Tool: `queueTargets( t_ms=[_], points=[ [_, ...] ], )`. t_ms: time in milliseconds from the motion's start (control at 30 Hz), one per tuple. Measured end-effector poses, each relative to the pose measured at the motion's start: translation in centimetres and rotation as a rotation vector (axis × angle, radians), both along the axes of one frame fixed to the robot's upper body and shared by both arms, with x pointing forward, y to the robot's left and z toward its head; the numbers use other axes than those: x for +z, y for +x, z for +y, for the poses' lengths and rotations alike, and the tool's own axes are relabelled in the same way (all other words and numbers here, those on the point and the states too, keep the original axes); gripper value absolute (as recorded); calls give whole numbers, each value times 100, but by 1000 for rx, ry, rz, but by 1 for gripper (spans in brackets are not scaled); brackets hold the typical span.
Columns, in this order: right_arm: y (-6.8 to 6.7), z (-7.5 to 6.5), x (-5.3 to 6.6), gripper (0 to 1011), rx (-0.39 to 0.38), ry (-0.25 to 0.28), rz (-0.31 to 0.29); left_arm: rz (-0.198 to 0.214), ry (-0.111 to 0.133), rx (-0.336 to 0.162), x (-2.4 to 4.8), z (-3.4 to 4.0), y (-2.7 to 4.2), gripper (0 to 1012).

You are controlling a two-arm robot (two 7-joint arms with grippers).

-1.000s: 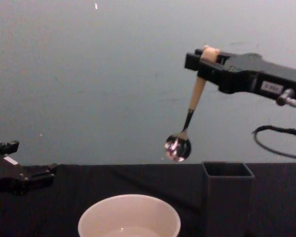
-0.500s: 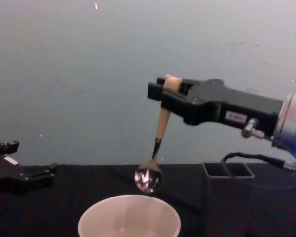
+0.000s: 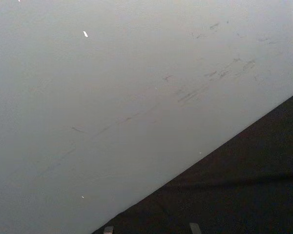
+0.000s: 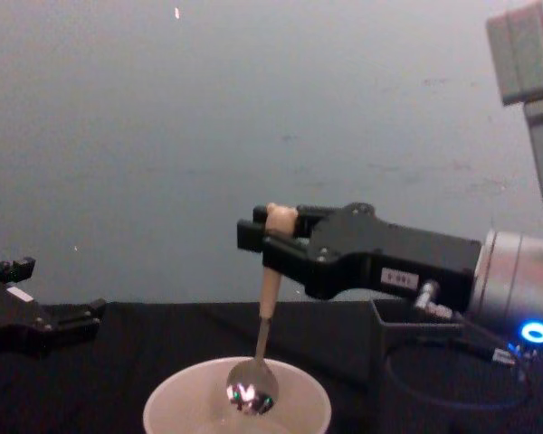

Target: Pick up the stirring spoon with one hand, stir inside the cup, then place it back in its original position.

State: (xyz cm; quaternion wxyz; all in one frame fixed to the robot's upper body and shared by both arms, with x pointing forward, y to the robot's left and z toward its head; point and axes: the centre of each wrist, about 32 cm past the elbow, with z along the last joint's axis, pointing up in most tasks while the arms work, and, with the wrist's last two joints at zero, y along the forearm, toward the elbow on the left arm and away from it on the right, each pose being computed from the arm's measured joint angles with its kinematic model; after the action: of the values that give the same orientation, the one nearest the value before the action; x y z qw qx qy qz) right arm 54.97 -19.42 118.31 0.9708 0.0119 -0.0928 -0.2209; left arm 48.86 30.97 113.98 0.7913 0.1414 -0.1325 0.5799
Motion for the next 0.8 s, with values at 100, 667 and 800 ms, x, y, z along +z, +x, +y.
queueTargets(
  t_ms=[100, 667, 800],
  points=[
    [5, 27, -51, 215, 6, -15, 6, 0, 0, 0, 0, 0, 0, 1001],
    [57, 161, -234, 215, 4, -31, 0, 0, 0, 0, 0, 0, 0, 1002],
    [72, 174, -250, 215, 1, -34, -1, 0, 0, 0, 0, 0, 0, 1001]
  ],
)
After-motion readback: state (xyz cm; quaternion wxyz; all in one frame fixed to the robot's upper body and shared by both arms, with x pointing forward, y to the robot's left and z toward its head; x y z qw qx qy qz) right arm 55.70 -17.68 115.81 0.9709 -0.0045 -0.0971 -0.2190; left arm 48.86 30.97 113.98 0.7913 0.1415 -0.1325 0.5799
